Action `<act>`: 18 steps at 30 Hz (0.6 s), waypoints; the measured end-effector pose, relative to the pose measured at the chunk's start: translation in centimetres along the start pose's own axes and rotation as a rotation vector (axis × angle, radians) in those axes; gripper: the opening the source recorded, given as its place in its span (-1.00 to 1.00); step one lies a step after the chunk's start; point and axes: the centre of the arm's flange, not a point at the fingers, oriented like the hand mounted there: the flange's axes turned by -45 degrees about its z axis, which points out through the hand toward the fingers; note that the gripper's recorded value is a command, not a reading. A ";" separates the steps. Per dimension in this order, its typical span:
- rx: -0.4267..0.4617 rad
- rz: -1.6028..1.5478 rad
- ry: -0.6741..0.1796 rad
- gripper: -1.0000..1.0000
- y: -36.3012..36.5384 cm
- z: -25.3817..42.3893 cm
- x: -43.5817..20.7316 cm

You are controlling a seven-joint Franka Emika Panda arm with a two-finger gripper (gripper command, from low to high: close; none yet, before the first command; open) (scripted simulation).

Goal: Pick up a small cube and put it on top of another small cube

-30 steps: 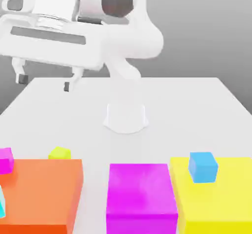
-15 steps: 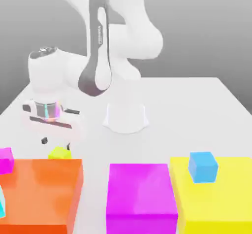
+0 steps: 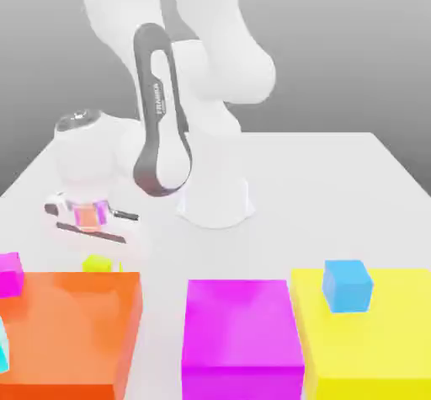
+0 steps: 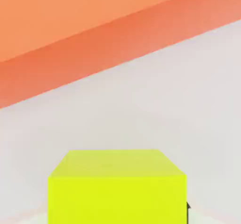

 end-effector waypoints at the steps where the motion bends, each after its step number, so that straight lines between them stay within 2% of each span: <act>1: 0.001 0.000 0.000 -1.00 0.0 -0.8 0.0; 5: 0.010 -0.002 -0.005 -1.00 0.5 -3.2 -0.1; 18: 0.095 -0.015 -0.096 -1.00 12.7 -2.6 7.9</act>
